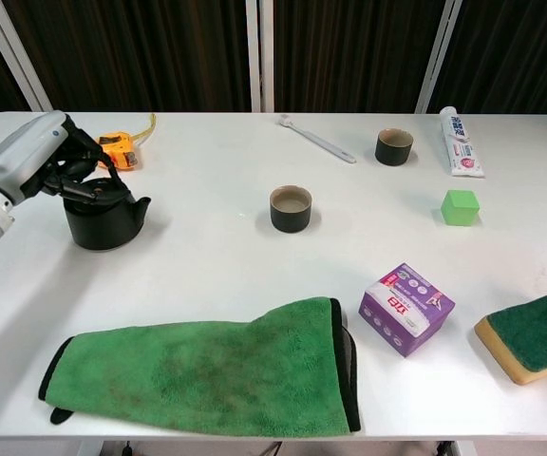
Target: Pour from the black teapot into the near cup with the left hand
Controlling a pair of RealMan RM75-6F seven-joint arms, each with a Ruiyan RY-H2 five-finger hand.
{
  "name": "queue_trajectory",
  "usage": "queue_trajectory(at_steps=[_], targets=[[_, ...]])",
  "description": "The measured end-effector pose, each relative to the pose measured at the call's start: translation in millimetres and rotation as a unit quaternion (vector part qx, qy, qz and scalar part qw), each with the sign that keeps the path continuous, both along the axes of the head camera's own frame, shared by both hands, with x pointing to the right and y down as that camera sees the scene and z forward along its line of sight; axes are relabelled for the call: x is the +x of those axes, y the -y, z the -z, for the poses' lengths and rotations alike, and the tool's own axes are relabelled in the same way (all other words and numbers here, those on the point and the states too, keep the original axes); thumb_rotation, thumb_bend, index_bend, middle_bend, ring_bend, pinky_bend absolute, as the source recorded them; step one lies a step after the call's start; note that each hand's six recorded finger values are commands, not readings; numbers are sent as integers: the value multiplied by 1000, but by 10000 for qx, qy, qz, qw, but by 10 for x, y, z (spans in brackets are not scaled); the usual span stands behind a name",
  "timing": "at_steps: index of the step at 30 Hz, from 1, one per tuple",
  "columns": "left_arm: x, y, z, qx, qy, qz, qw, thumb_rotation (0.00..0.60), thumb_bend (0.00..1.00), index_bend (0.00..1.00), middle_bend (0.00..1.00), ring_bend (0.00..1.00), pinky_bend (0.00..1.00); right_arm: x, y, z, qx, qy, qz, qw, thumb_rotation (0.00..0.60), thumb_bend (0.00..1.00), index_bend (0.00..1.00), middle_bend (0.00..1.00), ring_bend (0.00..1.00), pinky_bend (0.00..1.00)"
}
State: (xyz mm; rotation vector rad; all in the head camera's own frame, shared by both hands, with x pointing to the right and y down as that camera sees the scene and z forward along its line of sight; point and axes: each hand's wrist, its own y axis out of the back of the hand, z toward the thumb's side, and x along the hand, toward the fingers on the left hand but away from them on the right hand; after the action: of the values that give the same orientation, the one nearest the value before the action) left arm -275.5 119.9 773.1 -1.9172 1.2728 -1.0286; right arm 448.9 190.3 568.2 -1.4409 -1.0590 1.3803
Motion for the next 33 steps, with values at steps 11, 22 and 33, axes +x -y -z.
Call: queue_trajectory(at_steps=[11,22,33], targets=[[11,8,-12,-4,71,-77,9999,465,126,882,923,853,555,-1,-1,8,10,-8,-8,10000,600,224,0,0,0,0],[9,9,-35,-15,270,-198,9994,381,123,676,741,690,476,8,4,2,11,0,-18,10000,600,224,0,0,0,0],[-51,80,76,251,431,-286,9983,319,109,173,246,179,196,3,6,8,21,14,4,10000,600,223,0,0,0,0]])
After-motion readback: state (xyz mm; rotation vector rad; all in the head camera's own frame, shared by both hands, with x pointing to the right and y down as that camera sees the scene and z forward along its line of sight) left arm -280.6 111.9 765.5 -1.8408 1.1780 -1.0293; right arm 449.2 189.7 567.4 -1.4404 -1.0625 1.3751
